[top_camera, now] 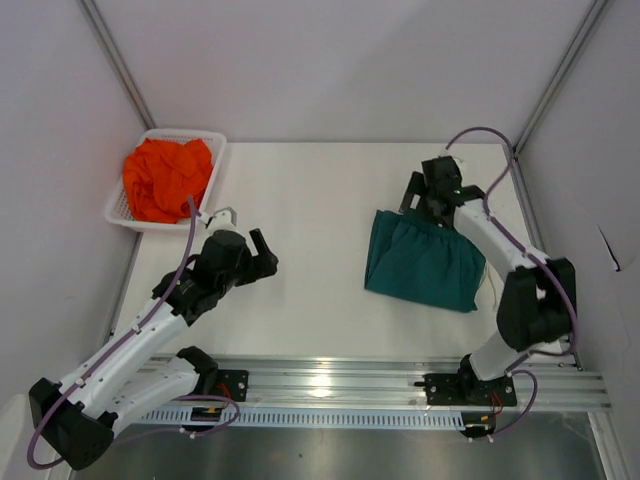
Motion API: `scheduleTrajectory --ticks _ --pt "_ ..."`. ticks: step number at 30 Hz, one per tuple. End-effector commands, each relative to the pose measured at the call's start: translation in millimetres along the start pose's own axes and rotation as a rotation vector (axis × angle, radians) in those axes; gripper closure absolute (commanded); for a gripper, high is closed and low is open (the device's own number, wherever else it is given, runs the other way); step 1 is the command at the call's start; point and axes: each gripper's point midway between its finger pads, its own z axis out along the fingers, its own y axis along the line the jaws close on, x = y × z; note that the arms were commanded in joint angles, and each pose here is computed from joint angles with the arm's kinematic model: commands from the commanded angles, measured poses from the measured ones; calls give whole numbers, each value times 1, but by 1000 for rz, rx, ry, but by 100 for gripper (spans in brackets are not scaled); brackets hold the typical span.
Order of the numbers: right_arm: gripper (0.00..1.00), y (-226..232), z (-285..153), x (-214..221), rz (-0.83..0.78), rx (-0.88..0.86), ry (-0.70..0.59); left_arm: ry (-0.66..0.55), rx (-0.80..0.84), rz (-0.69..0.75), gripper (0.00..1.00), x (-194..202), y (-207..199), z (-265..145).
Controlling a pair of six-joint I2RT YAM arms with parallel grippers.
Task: Fold and stack the shorts
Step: Neatly place the folded shorts to the corner
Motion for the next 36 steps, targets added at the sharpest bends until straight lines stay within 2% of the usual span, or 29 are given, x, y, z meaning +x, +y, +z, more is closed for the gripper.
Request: scheduleTrajectory --ticks 1,3,7,8,12,16,21,27,36 --pt "1 49 24 -21 -165 -121 -12 -25 11 16 11 -5 -1 2" --pt "1 64 50 -14 -198 -155 27 -24 6 17 11 -5 0 2" --pt "0 102 80 -26 -253 -199 -3 -21 -1 23 11 -2 3 2" --pt "1 103 99 -15 -280 -178 27 -21 0 22 10 -2 3 1" --pt "1 122 125 3 -397 -182 39 -20 5 21 11 0 4 1" --pt "1 132 127 13 -494 -188 2 -24 2 23 11 -1 5 1" --pt "1 128 132 25 -608 -182 20 -23 7 25 11 -1 3 1" --pt "2 109 130 37 -732 -147 82 -18 15 25 11 0 2 3" --pt "0 75 119 86 -926 -149 275 -8 37 30 10 2 -3 3"
